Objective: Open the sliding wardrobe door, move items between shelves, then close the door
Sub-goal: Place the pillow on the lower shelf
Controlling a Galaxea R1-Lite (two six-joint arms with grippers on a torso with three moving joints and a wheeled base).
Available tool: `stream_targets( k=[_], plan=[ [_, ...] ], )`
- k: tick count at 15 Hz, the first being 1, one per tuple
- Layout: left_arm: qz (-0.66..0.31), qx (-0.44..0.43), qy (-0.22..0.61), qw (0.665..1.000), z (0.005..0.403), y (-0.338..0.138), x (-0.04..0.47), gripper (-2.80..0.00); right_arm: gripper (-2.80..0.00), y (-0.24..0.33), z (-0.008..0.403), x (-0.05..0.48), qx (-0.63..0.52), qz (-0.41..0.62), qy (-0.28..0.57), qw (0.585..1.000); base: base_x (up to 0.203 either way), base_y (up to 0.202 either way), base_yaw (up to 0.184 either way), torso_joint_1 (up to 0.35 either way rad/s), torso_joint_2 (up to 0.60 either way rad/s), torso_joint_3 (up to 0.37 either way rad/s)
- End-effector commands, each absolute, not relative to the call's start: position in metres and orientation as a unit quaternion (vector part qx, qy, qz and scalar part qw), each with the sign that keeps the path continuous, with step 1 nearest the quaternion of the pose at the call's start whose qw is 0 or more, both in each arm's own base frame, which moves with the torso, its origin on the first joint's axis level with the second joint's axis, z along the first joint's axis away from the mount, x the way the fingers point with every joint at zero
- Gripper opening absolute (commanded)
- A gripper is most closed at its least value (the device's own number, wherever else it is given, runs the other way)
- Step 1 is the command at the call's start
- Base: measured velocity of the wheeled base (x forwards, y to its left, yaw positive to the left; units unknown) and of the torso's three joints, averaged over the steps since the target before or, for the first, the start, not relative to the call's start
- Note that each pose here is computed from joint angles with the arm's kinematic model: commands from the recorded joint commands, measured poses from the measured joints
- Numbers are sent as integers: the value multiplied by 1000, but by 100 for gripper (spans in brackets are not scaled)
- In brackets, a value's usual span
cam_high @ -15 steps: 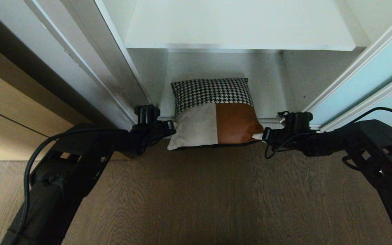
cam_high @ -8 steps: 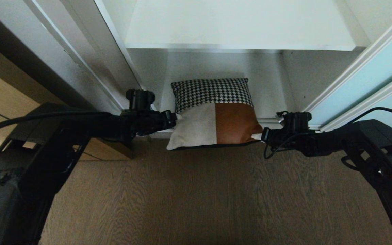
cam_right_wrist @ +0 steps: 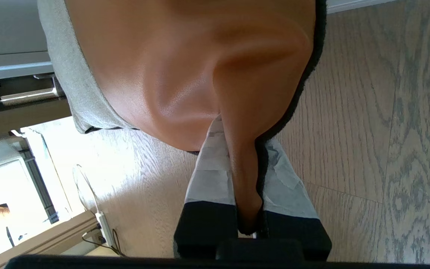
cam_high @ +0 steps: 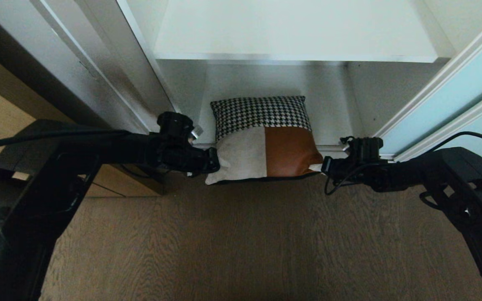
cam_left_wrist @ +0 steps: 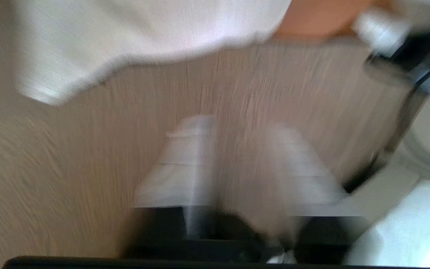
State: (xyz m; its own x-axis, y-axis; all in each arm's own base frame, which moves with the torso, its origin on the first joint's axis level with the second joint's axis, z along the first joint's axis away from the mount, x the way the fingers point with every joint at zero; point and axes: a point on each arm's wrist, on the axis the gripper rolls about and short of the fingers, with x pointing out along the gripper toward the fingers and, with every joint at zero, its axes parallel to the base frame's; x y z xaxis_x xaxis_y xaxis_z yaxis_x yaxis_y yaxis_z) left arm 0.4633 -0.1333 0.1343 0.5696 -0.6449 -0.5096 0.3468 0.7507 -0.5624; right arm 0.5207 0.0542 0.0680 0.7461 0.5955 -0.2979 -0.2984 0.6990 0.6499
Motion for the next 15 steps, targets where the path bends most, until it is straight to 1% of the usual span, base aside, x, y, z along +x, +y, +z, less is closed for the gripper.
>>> stream_targets(
  k=[1,3,7,8,9,11,12,14,15],
  plan=[
    [-284,-197,417,841,89,-148,475,-280,-280,55,70,520,296,255,251,886,0,0,0,0,0,0],
    [-288,-173,447,829,57,-155,479,-280,-280,57,72,519,295,255,251,886,0,0,0,0,0,0],
    [-288,-152,468,822,22,-155,482,-280,-280,60,74,517,294,259,251,885,0,0,0,0,0,0],
    [-284,-148,462,827,17,-155,485,-280,-280,61,75,516,294,259,251,885,0,0,0,0,0,0],
    [-277,-144,439,842,14,-155,490,-280,-280,60,76,516,294,259,252,885,0,0,0,0,0,0],
    [-237,-128,373,888,5,-155,504,-280,-280,61,76,515,293,260,253,885,0,0,0,0,0,0],
    [-222,-127,342,904,6,-155,509,-280,-280,61,76,515,294,260,253,885,0,0,0,0,0,0],
    [-217,-139,300,918,16,-156,514,-280,-280,61,75,515,294,259,254,884,0,0,0,0,0,0],
    [-212,-141,266,930,20,-156,518,-280,-280,61,75,515,294,259,254,884,0,0,0,0,0,0]
  ],
)
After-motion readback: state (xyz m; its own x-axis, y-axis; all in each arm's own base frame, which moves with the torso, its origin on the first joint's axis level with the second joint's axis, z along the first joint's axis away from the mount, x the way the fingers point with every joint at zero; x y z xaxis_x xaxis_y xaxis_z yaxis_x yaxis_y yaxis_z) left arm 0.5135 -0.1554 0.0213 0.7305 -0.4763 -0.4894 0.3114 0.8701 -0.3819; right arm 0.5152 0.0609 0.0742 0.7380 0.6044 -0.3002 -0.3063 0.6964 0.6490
